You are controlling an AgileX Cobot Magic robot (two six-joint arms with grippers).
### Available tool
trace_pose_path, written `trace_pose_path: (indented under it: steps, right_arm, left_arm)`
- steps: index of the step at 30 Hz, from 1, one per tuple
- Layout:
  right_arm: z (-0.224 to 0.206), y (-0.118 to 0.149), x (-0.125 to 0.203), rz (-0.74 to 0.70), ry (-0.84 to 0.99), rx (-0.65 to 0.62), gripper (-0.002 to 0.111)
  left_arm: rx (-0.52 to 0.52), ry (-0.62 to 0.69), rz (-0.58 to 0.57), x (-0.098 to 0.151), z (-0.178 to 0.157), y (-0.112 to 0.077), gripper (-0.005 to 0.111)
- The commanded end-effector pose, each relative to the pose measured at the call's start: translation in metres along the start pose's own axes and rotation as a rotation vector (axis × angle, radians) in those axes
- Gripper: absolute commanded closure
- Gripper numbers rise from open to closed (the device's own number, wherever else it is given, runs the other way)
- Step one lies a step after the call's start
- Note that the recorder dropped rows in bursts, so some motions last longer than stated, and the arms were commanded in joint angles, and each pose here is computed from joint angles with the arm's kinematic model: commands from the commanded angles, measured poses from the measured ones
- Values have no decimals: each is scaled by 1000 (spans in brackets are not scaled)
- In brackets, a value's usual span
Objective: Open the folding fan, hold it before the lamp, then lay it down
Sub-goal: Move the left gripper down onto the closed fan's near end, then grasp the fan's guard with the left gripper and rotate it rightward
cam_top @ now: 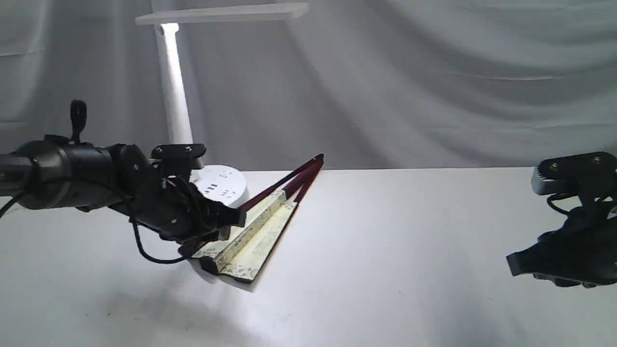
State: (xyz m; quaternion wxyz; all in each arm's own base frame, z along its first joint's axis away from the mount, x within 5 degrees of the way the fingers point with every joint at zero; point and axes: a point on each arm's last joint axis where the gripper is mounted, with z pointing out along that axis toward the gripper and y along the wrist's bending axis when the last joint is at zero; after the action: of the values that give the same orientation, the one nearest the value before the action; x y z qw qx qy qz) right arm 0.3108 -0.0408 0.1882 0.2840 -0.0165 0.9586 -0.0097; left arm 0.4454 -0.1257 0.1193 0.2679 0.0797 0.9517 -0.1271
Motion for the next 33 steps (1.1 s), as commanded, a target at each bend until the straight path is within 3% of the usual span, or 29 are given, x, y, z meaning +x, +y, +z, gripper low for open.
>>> trace_pose_path:
  steps: [1,11,22,33]
  right_arm:
    - [-1,-1,-4,-29,-26,13,78]
    - [-1,-1,-4,-31,-26,13,78]
    - [-1,-1,-4,-31,-26,13,78]
    - [-1,-1,-4,-30,-22,12,78]
  left_arm:
    - [9,-15,13,1,7,-4,62]
    - [8,-59,107,9,26,-27,62]
    - [-6,-63,163,9,28,-27,62]
    - [11,43,333,20,29,-29,62]
